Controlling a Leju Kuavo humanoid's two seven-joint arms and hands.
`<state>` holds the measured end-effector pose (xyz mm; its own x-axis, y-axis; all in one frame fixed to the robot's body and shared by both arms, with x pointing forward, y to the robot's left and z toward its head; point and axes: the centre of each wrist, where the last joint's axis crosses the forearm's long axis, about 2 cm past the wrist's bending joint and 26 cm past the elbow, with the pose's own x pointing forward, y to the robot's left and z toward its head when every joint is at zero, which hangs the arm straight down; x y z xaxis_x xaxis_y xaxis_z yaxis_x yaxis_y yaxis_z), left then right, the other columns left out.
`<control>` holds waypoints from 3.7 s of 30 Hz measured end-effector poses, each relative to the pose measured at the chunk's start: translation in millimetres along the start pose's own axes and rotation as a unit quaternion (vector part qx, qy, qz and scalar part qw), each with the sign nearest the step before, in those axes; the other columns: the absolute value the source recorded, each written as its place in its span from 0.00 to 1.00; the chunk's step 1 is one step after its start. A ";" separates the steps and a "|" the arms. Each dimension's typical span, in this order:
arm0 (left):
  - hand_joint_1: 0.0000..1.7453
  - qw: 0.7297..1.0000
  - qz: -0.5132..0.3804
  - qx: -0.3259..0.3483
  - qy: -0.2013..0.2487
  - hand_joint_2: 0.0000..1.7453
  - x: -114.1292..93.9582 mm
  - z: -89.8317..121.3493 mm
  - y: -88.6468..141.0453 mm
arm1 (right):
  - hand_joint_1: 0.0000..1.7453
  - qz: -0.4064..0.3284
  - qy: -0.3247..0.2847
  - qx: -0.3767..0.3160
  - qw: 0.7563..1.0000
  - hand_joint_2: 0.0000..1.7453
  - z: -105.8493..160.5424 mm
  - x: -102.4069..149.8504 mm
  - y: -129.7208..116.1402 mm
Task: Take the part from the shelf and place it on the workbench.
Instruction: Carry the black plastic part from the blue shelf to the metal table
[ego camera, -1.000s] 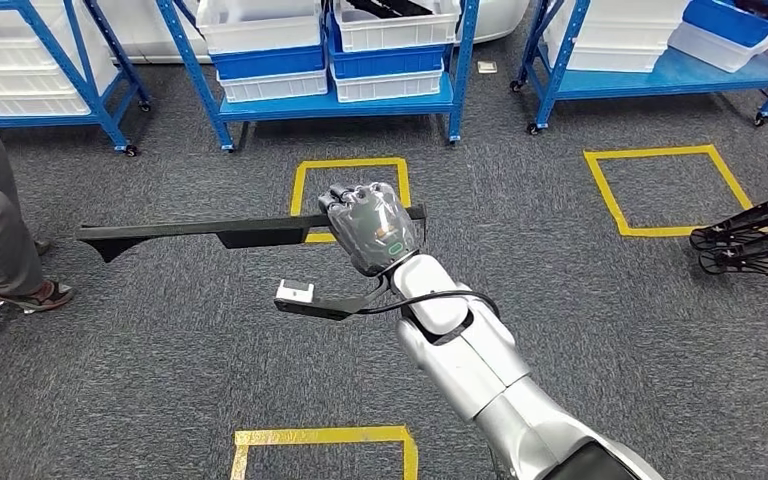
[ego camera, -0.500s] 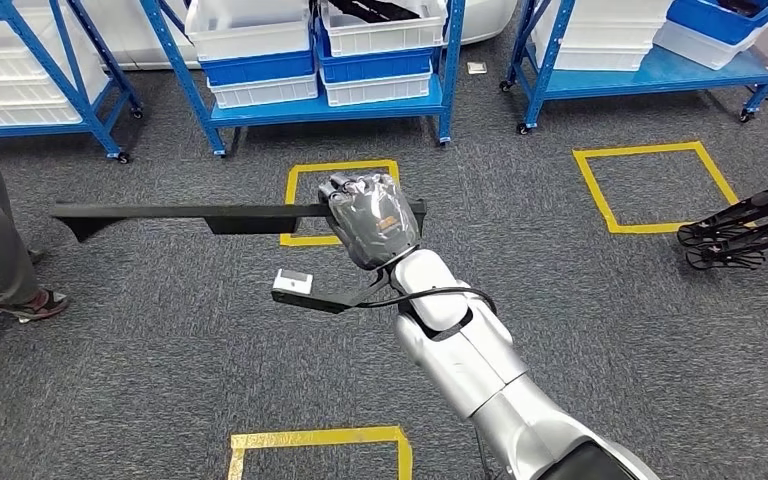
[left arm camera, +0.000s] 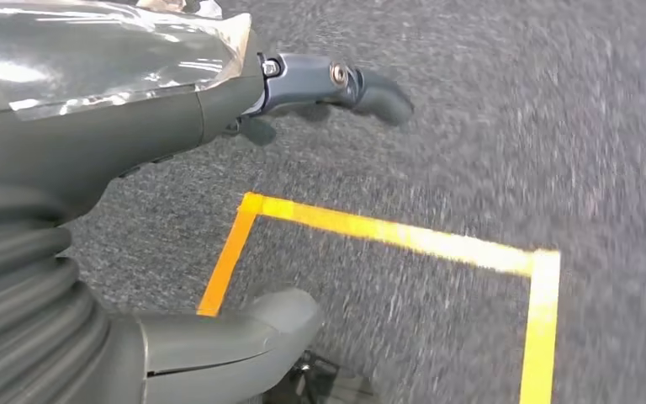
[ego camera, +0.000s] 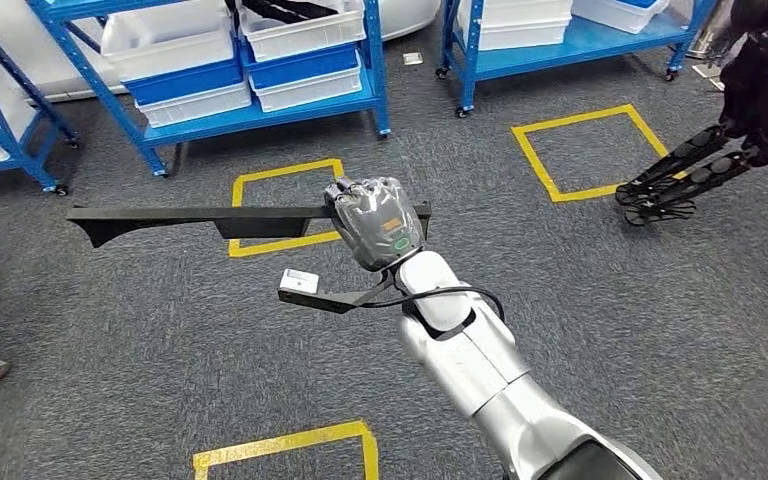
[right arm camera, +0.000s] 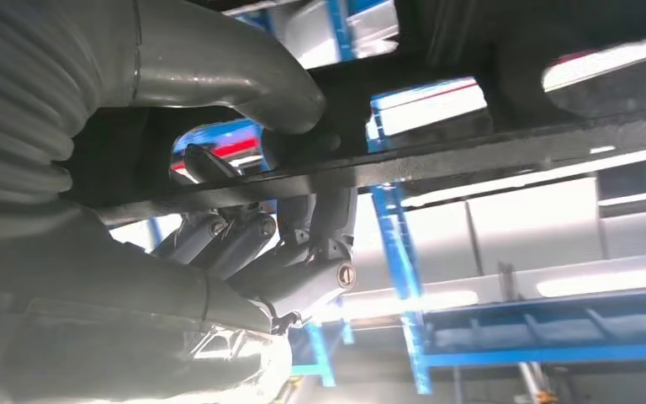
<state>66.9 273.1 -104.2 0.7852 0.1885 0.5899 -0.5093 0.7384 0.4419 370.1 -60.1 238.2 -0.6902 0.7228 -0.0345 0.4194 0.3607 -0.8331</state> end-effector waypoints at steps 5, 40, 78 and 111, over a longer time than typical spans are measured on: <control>0.00 1.000 -0.001 0.001 0.002 1.00 -1.1 0.7 0.1 | 0.94 0.001 -0.001 0.002 1.000 1.00 0.0 0.3 0.2; 0.00 1.000 0.005 0.013 0.004 1.00 -0.5 -4.1 5.9 | 0.94 0.044 0.003 0.001 0.999 1.00 -10.1 -6.3 -4.1; 0.00 1.000 -0.001 0.008 0.003 1.00 -4.0 -0.9 4.8 | 0.94 0.057 0.010 0.006 0.998 1.00 -2.7 -10.6 -1.6; 0.00 1.000 -0.003 0.001 -0.003 1.00 -4.0 -0.4 4.0 | 0.94 0.058 0.016 0.010 0.998 1.00 0.9 -14.1 -0.7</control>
<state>61.9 275.5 -105.1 0.7861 0.1794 0.5914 -0.5046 0.7388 0.4467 379.0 -71.1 238.7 -0.6181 0.7779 -0.1132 0.4827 0.2620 -0.8356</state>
